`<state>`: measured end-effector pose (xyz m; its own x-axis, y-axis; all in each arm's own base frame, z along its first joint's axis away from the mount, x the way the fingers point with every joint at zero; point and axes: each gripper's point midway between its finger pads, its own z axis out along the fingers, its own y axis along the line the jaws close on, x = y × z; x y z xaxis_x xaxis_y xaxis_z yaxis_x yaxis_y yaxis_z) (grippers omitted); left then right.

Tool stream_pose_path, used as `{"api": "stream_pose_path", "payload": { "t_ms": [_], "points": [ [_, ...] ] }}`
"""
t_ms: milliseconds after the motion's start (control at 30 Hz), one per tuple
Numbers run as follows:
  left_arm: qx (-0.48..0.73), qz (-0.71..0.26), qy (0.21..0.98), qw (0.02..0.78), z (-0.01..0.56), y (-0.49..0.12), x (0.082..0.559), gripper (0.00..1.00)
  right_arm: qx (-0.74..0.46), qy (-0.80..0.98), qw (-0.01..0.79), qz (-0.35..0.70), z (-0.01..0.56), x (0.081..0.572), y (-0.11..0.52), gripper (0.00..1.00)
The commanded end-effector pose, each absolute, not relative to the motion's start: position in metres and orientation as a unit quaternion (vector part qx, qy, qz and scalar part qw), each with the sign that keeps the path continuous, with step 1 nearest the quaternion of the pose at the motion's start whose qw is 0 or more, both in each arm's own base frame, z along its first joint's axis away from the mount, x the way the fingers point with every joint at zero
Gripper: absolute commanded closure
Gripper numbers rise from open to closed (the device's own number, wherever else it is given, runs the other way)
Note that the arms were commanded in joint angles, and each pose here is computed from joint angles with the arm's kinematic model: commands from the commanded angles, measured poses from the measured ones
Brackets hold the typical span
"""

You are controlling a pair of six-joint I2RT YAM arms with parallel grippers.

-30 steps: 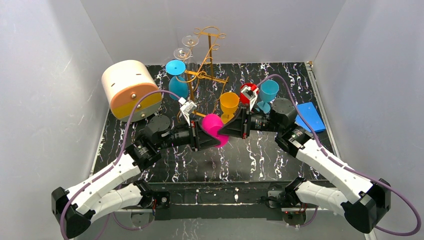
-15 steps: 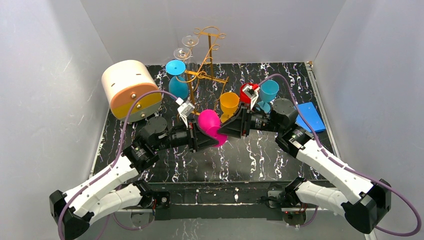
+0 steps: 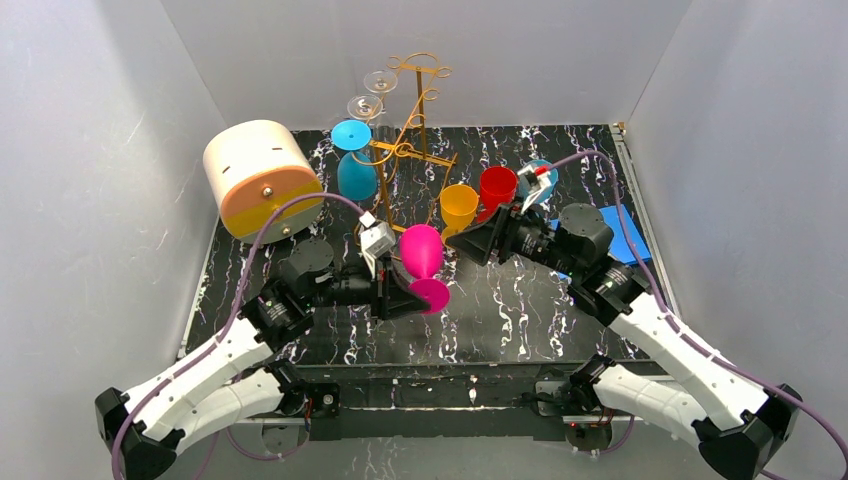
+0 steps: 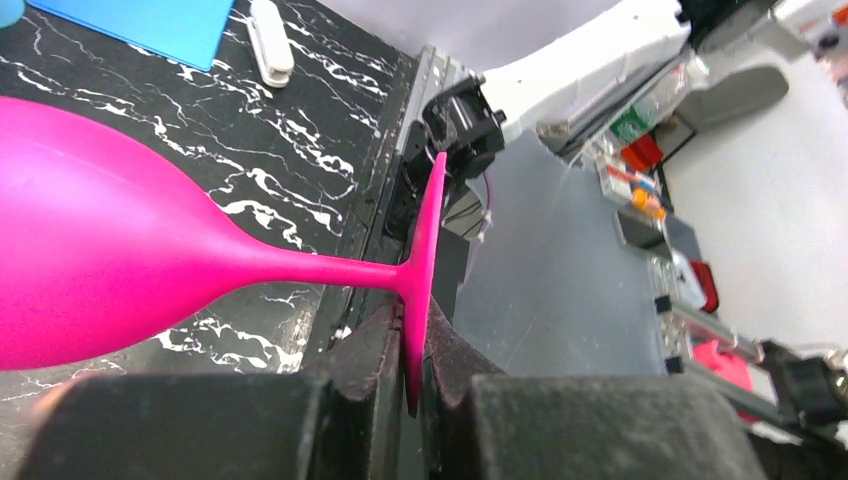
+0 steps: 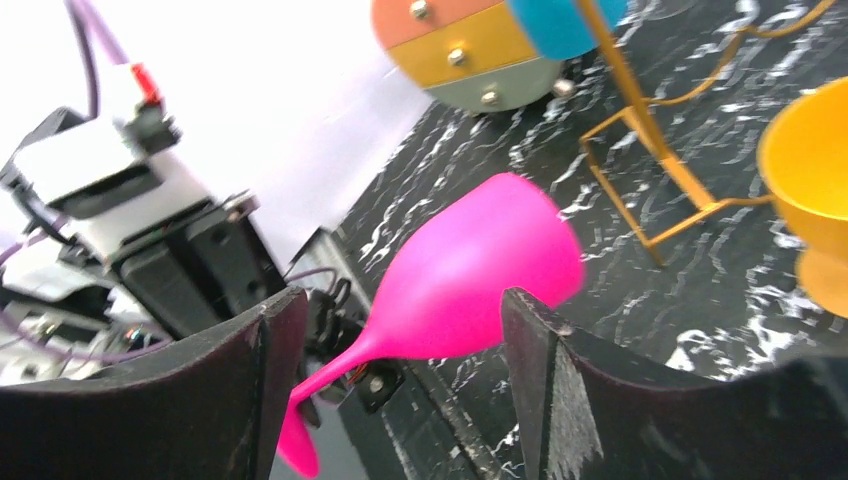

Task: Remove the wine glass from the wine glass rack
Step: Place the wine glass at the center of the board.

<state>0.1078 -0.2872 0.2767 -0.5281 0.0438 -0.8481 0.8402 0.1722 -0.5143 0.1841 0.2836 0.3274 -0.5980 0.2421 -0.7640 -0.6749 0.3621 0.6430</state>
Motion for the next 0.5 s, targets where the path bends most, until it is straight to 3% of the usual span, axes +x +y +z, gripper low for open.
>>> {"api": "stream_pose_path", "payload": {
  "t_ms": [0, 200, 333, 467],
  "points": [
    [0.415, -0.549, 0.633, 0.355, 0.267, -0.276, 0.081, 1.0, -0.076, 0.725, 0.491, 0.478, 0.342, 0.213, 0.255, 0.17],
    [0.481, -0.517, 0.592, 0.387, 0.258, -0.26, 0.07, 1.0, -0.068, 0.763, 0.459, 0.451, 0.33, 0.22, 0.258, 0.02],
    [0.529, -0.512, 0.562, 0.377, 0.249, -0.253, 0.056, 1.0, -0.078, 0.81, 0.408, 0.413, 0.312, 0.231, 0.26, 0.01],
    [0.545, -0.515, 0.553, 0.363, 0.246, -0.251, 0.05, 1.0, -0.126, 0.773, 0.385, 0.489, 0.335, 0.217, 0.281, 0.01]
  ]
}}
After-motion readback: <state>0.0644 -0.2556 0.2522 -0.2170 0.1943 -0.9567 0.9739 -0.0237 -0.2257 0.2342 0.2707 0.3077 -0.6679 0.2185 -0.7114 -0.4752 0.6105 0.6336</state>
